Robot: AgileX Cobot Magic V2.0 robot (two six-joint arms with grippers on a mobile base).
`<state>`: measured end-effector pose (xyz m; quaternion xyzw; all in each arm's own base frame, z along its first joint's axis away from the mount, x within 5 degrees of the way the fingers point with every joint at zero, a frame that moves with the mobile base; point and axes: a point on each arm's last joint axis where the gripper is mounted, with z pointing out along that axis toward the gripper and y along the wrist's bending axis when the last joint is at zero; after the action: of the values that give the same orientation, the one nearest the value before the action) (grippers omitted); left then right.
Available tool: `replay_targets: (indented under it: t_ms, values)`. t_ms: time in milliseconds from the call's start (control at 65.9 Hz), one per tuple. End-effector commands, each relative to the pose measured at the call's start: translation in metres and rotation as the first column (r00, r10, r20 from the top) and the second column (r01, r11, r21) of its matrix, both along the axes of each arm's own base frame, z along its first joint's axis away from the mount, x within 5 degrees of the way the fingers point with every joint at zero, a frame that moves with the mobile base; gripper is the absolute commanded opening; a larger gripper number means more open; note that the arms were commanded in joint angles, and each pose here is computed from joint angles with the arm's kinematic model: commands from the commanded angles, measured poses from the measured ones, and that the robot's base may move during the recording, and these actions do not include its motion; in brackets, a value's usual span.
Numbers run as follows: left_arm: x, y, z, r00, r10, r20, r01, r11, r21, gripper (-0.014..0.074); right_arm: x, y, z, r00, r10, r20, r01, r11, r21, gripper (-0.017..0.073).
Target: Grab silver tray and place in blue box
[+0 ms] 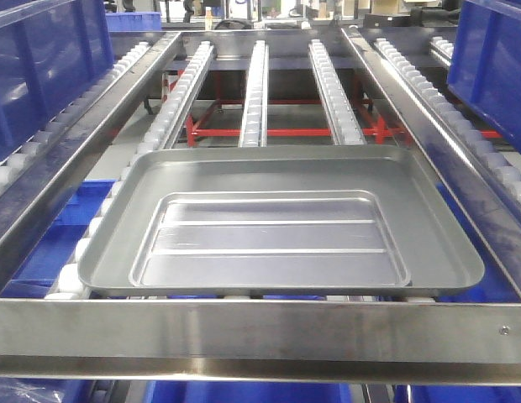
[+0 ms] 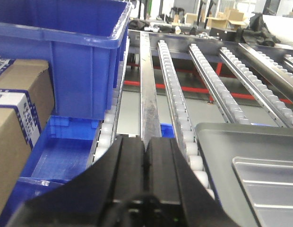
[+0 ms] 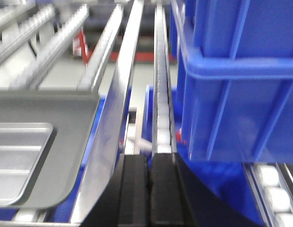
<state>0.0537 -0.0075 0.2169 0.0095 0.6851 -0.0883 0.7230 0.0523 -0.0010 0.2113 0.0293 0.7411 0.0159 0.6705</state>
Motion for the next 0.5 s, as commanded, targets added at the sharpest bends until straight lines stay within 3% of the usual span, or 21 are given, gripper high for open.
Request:
replay_targets:
  t_ms: [0,152,213,288,380,486]
  values:
    - [-0.001,0.0,0.031,1.0,-0.002,0.025,0.002,1.0,-0.007,-0.0095,-0.001,0.0,0.035,0.999,0.001,0.054,-0.001,1.0,-0.014,0.0053]
    - [0.012,-0.003,0.054,0.98,-0.013,-0.201,0.018,1.0,0.023,-0.0095,0.018,0.0,0.06,0.995,-0.001,-0.099,0.0,1.0,-0.012,0.0053]
    - [0.023,-0.005,0.061,0.938,-0.015,-0.346,0.031,0.999,0.04,-0.0095,0.029,-0.001,0.069,0.976,-0.003,-0.219,0.001,1.0,-0.011,0.0053]
    - [0.036,-0.008,0.069,0.887,-0.017,-0.462,0.044,0.998,0.047,-0.0095,0.044,-0.001,0.07,0.921,-0.006,-0.391,0.002,1.0,-0.009,0.0053]
    - [0.055,-0.014,0.074,0.826,-0.05,-0.561,0.055,0.998,-0.008,-0.0095,0.064,-0.001,0.073,0.858,-0.007,-0.513,0.003,1.0,-0.008,0.0053]
    - [0.072,-0.02,0.068,0.767,-0.089,-0.636,0.05,0.996,-0.079,-0.0095,0.079,-0.001,0.069,0.825,-0.004,-0.565,0.003,1.0,-0.003,0.0053]
